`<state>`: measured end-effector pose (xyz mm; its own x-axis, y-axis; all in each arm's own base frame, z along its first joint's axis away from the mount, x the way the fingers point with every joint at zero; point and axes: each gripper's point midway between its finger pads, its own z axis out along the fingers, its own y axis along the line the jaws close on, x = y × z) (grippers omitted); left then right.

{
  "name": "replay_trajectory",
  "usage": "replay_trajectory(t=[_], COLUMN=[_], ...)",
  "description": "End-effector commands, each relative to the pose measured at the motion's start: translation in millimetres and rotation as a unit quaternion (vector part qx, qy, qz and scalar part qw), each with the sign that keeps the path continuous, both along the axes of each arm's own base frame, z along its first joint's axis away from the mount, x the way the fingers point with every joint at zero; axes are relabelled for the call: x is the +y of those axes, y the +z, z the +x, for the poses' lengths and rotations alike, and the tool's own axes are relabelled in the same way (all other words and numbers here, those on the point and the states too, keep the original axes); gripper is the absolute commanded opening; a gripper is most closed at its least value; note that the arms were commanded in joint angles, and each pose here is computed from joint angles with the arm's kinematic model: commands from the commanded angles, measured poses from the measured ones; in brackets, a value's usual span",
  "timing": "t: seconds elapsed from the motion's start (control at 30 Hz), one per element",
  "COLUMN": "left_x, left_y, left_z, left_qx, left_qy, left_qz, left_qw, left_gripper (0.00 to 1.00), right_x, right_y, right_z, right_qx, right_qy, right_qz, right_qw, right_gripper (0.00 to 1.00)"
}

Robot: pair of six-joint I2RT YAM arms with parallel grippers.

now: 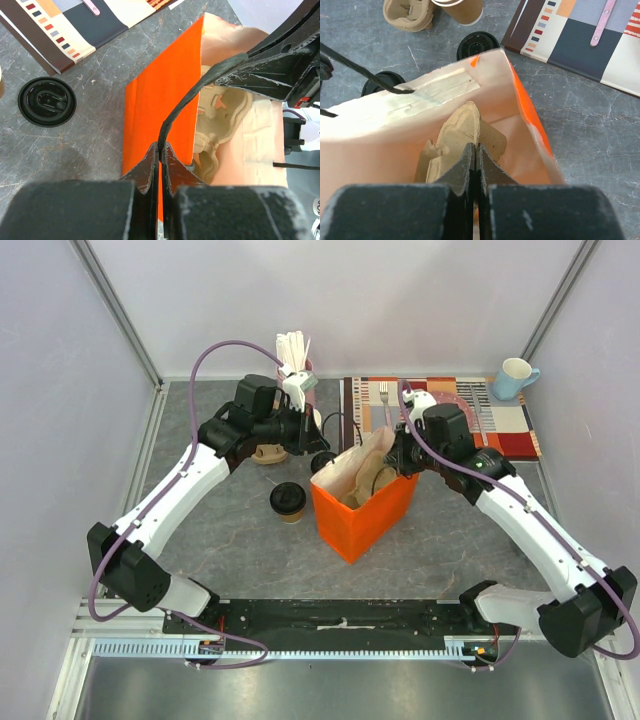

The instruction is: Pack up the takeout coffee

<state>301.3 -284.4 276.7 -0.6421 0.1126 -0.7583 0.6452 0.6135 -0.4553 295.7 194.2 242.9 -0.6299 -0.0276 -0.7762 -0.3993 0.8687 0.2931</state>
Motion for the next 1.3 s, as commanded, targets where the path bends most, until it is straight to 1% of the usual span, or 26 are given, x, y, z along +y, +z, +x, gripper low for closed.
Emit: replay_trajectory(t=[0.0,0.2,0.3,0.4,0.47,0.57,0.67,0.7,0.73,0.77,0.8,0.83,0.87,0.9,0.93,1.0,1.1,1.27], left_x=[-1.1,-2.5,-3.2,-5.5,-7.1,-11.5,-16.3,-15.9,-17.4,-15.7,-13.7,-12.9,-12.1,-10.7,-10.0,-9.7,-10.3,-10.1], left_y=[12.1,15.0,13.9,15.6,14.8,20.0,22.9,24.2,24.8,25.8,25.6,25.1,22.0,19.7,16.1,7.6,6.4,18.5], left_z=[-8.4,-8.1,-10.7,-18.0,-27.6,-46.1,-68.4,-74.9,-80.4,-83.4,-86.5,-89.1,-88.8,-92.4,-93.5,-97.3,-94.8,-90.6], left_qx=[-0.010,-0.012,-0.009,-0.002,0.009,0.009,0.003,-0.006,-0.014,-0.036,-0.040,-0.043,-0.044,-0.033,-0.038,-0.026,-0.016,-0.037], left_qy=[-0.010,-0.012,-0.017,-0.028,-0.043,-0.079,-0.123,-0.141,-0.153,-0.168,-0.176,-0.184,-0.189,-0.193,-0.203,-0.209,-0.201,-0.198], left_qz=[-0.014,-0.016,-0.015,-0.019,-0.019,-0.024,-0.020,-0.015,-0.009,0.001,0.010,0.016,0.024,0.027,0.031,0.032,0.037,0.035], left_qw=[1.000,1.000,1.000,0.999,0.999,0.997,0.992,0.990,0.988,0.985,0.984,0.982,0.981,0.980,0.978,0.977,0.979,0.979], left_gripper=[0.02,0.02,0.02,0.02,0.02,0.02,0.02,0.02,0.02,0.02,0.02,0.02,0.02,0.02,0.02,0.02,0.02,0.02], right_x=[-1.0,-2.7,-0.2,6.0,8.9,2.6,-1.7,-0.2,-1.8,-1.6,-0.3,-1.7,-3.4,-4.3,-6.6,-9.0,-4.8,1.3], right_y=[-18.7,-31.1,-26.6,-16.8,-17.3,-28.2,-38.9,-32.4,-42.4,-36.7,-34.3,-42.7,-35.7,-34.6,-39.7,-35.7,-37.3,-26.2], right_z=[5.6,10.1,8.4,2.5,-4.6,-16.8,-30.0,-32.1,-37.6,-42.4,-42.2,-47.6,-50.6,-52.7,-56.5,-60.7,-66.6,-64.0], right_qx=[0.002,0.001,-0.013,-0.028,-0.021,-0.003,0.001,-0.012,-0.004,-0.018,-0.026,-0.021,-0.036,-0.040,-0.039,-0.053,-0.054,-0.063], right_qy=[0.010,0.019,0.045,0.083,0.099,0.100,0.094,0.087,0.086,0.085,0.076,0.075,0.070,0.068,0.069,0.072,0.100,0.122], right_qz=[-0.028,-0.061,-0.080,-0.088,-0.086,-0.093,-0.085,-0.067,-0.065,-0.053,-0.039,-0.037,-0.028,-0.024,-0.027,-0.024,-0.026,-0.030], right_qw=[1.000,0.998,0.996,0.992,0.991,0.991,0.992,0.994,0.994,0.995,0.996,0.996,0.996,0.997,0.997,0.996,0.993,0.990], right_gripper=[0.00,0.00,0.00,0.00,0.00,0.00,0.00,0.00,0.00,0.00,0.00,0.00,0.00,0.00,0.00,0.00,0.00,0.00])
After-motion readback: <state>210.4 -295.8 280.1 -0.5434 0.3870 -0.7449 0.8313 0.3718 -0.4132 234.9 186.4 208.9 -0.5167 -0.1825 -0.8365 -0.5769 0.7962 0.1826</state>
